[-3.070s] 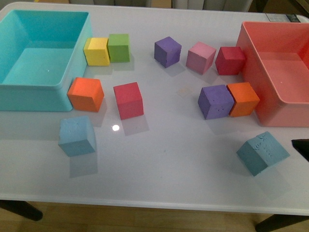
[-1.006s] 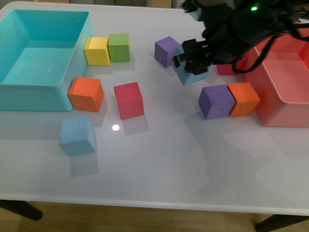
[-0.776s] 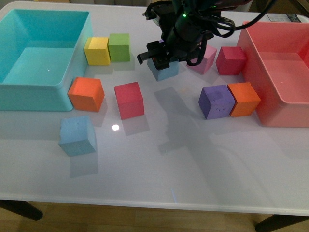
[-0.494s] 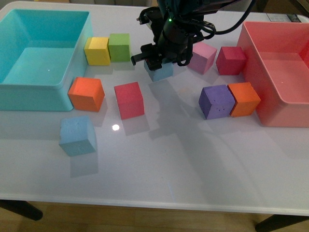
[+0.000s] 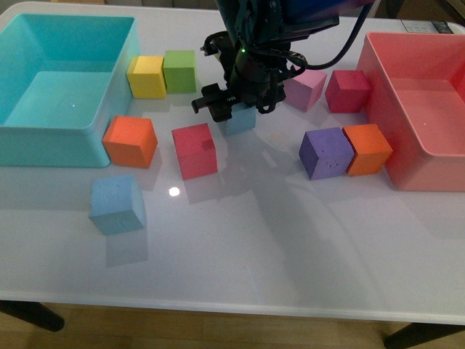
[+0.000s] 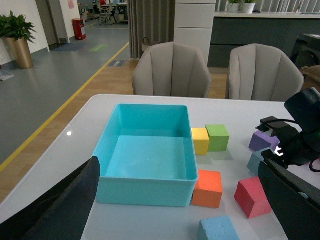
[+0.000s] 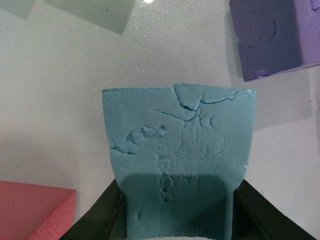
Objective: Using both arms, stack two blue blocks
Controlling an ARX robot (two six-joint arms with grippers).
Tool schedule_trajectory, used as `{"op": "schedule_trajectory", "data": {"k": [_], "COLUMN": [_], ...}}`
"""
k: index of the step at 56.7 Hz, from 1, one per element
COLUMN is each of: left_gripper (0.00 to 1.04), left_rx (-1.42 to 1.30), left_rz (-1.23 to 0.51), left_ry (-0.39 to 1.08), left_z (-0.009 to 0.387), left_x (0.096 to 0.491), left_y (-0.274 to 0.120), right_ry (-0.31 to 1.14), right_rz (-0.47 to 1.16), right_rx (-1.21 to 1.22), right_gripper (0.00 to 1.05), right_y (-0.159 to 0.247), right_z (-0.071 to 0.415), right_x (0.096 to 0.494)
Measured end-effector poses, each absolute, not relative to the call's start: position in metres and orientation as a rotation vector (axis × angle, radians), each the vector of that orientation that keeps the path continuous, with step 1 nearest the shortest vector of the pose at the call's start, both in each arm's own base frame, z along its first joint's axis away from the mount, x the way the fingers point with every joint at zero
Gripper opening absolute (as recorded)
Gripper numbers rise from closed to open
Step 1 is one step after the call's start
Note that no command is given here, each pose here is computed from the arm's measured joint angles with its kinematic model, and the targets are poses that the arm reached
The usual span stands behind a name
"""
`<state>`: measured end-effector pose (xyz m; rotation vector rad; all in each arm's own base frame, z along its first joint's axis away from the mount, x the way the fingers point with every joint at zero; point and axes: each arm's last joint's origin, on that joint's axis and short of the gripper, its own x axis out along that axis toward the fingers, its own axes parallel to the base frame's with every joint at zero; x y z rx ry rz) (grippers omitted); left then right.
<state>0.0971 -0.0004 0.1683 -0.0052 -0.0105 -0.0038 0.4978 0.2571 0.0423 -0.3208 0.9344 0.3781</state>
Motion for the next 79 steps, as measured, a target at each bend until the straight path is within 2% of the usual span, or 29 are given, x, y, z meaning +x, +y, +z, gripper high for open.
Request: {"op": "schedule_trajectory", "data": {"k": [8, 12, 14, 22, 41, 49, 61, 65, 69, 74, 79], "left_gripper": [0.96, 0.96, 0.96, 0.96, 0.96, 0.96, 0.96, 0.96, 0.96, 0.96, 0.96], "left_rx": [-0.005, -0.005, -0.005, -0.005, -0.005, -0.005, -0.005, -0.005, -0.005, -0.005, -0.005], "left_rz": [-0.004, -0.004, -0.004, -0.004, -0.004, -0.004, -0.004, -0.004, -0.004, -0.003, -0.003], "left_ry": [-0.010, -0.010, -0.010, -0.010, -0.010, -0.010, -0.010, -0.010, -0.010, -0.010, -0.010], "left_z": [0.168, 0.168, 0.168, 0.168, 0.168, 0.168, 0.168, 0.168, 0.168, 0.168, 0.168], "left_x": [0.097, 0.097, 0.097, 0.097, 0.097, 0.097, 0.097, 0.097, 0.097, 0.097, 0.097], "left_y": [0.000, 0.000, 0.000, 0.000, 0.000, 0.000, 0.000, 0.000, 0.000, 0.000, 0.000], "right_ry": [0.941, 0.949, 0.950, 0.916, 0.713, 0.622, 0.421, 0.201, 0.041, -0.039, -0.029], "right_rz": [0.377, 0.374, 0.372, 0.374, 0.357, 0.336, 0.283, 0.107, 0.043, 0.001, -0.002], "right_rx": [-0.321, -0.318, -0.315, -0.280, -0.170, -0.158, -0.155, -0.100, -0.033, -0.001, -0.002], "right_gripper": [0.77, 0.93, 0.97, 0.96, 0.96, 0.96, 0.96, 0.85, 0.73, 0.59, 0.43], "right_y": [0.256, 0.254, 0.252, 0.247, 0.217, 0.201, 0.169, 0.149, 0.121, 0.092, 0.072], "right_z": [0.036, 0.029, 0.027, 0.037, 0.117, 0.142, 0.186, 0.205, 0.215, 0.217, 0.206], "right_x": [0.496, 0.492, 0.490, 0.487, 0.472, 0.452, 0.395, 0.366, 0.334, 0.303, 0.278]}}
